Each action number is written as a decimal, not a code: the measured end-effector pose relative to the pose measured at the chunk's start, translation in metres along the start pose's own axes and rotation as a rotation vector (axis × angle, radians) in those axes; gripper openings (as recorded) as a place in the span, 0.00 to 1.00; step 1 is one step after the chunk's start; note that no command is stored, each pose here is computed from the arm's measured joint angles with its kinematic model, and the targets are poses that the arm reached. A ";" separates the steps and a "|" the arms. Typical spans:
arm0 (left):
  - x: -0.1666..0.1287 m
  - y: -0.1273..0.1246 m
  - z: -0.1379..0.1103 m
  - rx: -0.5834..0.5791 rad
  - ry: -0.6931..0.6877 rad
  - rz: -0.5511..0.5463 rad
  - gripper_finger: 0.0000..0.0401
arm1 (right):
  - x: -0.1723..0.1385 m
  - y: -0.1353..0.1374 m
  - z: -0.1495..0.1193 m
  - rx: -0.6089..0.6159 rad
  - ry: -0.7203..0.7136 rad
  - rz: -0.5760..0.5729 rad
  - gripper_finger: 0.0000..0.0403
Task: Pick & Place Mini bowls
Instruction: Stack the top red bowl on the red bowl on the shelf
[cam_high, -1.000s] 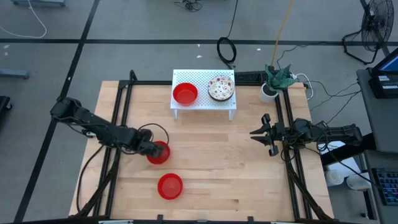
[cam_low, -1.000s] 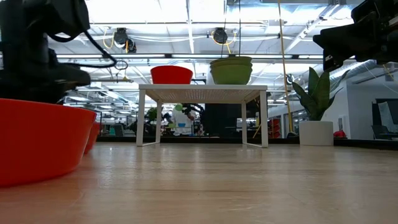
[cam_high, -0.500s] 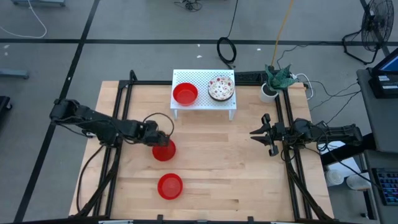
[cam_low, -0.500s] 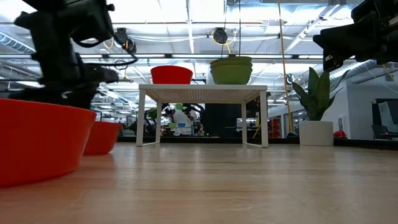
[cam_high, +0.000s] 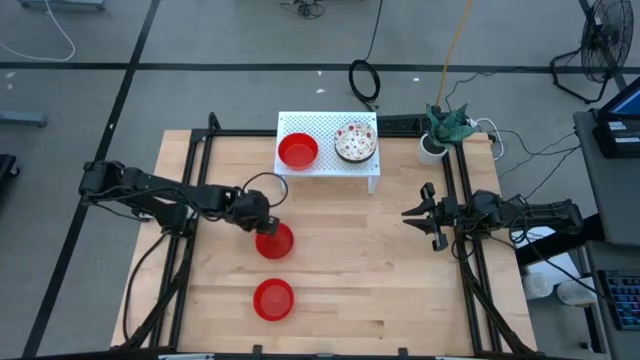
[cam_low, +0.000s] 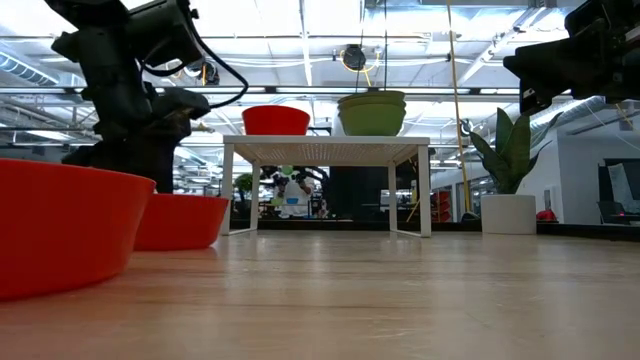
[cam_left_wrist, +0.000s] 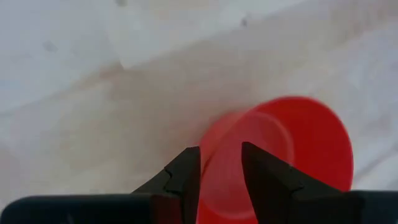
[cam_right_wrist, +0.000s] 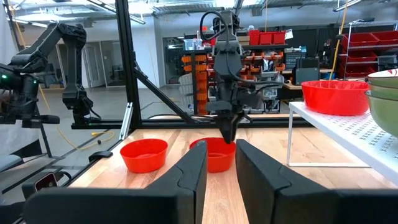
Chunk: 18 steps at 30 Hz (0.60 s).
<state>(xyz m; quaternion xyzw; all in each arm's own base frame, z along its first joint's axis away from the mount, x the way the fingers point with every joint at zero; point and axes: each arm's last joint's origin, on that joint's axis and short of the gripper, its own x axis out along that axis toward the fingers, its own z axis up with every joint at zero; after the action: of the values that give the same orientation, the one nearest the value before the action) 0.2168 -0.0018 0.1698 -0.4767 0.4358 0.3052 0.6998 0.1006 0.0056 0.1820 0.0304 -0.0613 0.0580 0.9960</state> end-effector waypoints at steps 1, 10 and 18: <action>0.000 0.000 -0.001 -0.001 0.018 -0.005 0.30 | 0.000 0.000 0.000 0.000 0.000 0.000 0.18; 0.000 0.001 -0.009 0.045 0.125 -0.005 0.30 | 0.000 0.000 0.000 0.000 -0.001 0.000 0.18; -0.001 0.010 -0.022 0.013 0.197 0.116 0.30 | 0.000 0.000 0.000 0.000 0.000 0.000 0.18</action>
<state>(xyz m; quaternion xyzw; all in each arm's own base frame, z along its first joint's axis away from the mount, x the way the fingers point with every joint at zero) 0.2015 -0.0187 0.1629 -0.4737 0.5314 0.2940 0.6378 0.1006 0.0056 0.1820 0.0304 -0.0615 0.0581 0.9960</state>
